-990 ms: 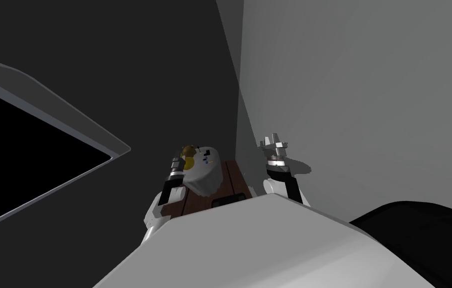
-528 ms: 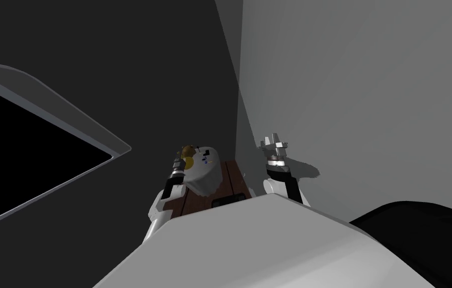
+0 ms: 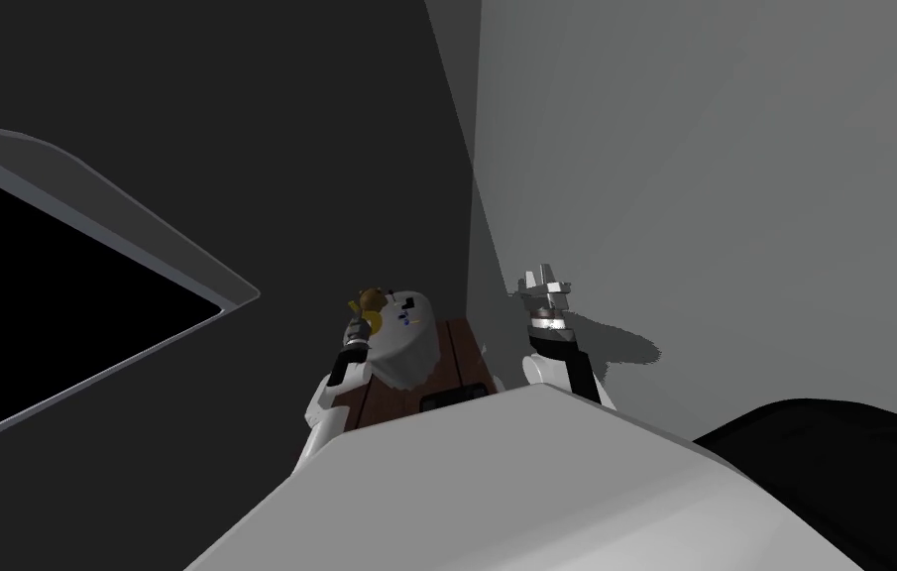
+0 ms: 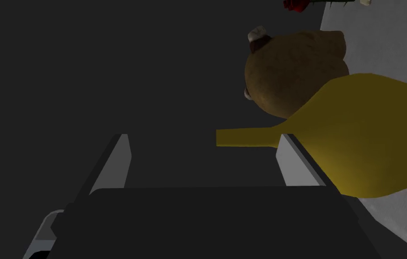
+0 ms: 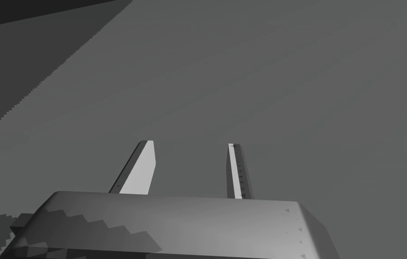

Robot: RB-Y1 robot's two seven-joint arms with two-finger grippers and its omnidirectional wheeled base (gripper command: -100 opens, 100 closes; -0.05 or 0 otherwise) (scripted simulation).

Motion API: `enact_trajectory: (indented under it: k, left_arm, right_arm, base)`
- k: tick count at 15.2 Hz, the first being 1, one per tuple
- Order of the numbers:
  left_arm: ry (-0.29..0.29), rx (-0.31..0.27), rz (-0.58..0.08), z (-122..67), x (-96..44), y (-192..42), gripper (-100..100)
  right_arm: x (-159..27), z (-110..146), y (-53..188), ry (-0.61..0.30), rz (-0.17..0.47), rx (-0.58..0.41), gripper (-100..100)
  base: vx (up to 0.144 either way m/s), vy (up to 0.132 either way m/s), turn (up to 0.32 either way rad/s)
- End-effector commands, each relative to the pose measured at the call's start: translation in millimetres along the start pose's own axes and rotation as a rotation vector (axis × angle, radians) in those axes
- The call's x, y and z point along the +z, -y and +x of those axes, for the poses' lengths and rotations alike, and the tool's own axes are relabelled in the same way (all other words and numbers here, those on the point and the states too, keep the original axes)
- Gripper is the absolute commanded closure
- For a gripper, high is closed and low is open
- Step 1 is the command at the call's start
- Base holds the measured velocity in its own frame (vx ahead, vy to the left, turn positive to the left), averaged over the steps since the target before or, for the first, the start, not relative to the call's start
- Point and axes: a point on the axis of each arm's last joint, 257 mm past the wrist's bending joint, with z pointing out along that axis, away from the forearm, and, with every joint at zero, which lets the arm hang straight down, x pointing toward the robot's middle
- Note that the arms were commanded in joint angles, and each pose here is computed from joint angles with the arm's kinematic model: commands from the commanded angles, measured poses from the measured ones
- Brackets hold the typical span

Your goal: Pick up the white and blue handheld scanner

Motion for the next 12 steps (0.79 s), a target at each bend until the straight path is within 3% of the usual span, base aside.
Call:
enact_trajectory:
  k: [1, 6, 11, 12]
  left_arm:
    - [0.012, -0.021, -0.046, -3.7, 4.3, -17, -100]
    - [0.035, -0.070, -0.126, -6.2, 8.7, -47, -100]
    - [0.070, -0.168, -0.272, -1.4, 10.0, -101, -100]
    - [0.070, -0.168, -0.272, -1.4, 10.0, -101, -100]
  right_arm:
    - [0.0, 0, 0, 0.000, 0.000, 0.000, 0]
    - [0.0, 0, 0, 0.000, 0.000, 0.000, 0]
    - [0.0, 0, 0, 0.000, 0.000, 0.000, 0]
    - [0.0, 0, 0, 0.000, 0.000, 0.000, 0]
  base:
    - [0.020, -0.063, 0.015]
    - [0.016, -0.040, 0.013]
    - [0.043, -0.064, 0.015]
    - [0.054, -0.072, 0.011]
